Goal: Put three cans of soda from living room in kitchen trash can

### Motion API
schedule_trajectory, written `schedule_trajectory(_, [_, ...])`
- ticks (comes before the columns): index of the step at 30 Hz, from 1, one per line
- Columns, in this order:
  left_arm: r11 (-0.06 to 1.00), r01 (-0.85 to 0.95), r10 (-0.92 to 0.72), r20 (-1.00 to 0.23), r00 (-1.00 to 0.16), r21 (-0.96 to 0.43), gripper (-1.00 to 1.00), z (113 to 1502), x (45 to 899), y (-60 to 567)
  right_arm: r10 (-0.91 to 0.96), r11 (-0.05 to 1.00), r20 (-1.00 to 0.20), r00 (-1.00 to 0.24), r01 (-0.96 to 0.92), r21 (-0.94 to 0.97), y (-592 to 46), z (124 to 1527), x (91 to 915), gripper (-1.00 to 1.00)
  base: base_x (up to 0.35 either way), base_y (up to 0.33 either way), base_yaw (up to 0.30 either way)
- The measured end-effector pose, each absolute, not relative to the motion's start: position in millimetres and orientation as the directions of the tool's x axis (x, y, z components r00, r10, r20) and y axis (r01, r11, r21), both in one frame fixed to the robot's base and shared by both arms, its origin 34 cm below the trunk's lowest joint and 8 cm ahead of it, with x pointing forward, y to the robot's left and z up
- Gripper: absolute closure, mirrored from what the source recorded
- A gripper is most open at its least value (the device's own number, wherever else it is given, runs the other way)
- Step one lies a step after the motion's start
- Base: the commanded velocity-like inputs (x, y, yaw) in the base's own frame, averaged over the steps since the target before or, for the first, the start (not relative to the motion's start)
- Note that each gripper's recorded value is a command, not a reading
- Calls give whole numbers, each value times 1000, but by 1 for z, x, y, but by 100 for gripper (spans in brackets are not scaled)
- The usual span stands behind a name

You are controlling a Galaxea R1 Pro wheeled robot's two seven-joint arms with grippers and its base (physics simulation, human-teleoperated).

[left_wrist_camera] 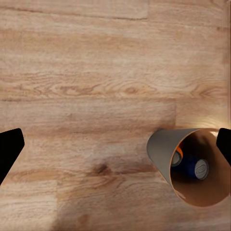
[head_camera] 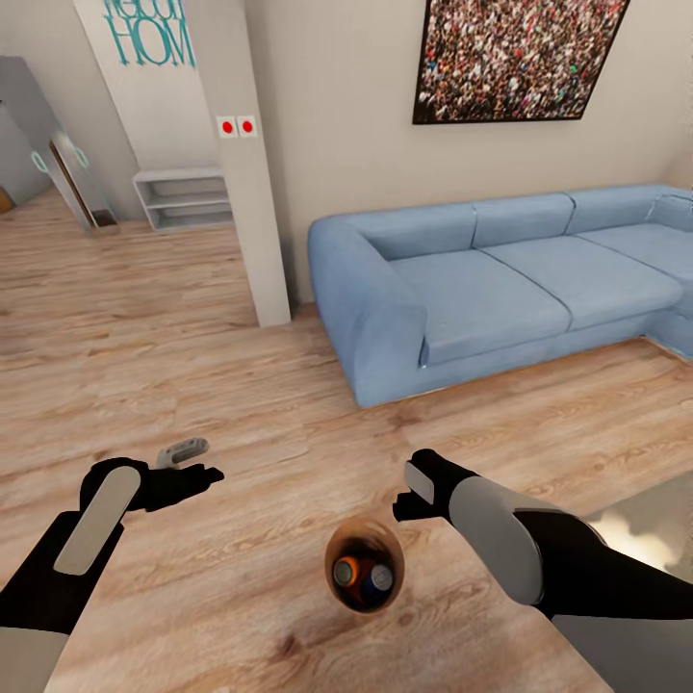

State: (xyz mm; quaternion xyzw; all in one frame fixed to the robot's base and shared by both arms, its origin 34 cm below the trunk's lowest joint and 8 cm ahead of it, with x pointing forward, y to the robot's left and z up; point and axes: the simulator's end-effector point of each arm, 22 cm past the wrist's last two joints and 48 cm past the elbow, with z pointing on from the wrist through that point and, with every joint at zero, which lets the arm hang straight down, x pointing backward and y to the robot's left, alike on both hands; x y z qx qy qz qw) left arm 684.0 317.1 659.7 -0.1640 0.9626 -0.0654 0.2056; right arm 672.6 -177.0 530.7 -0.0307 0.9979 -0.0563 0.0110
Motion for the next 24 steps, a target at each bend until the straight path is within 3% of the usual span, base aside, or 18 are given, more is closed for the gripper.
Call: schedule_trajectory(24, [952,-241,-299,-394,-869,-191,-100,715,687,302,-63,992,-47,-997,-57,-114,-177,590,682,-100,0,0,-39])
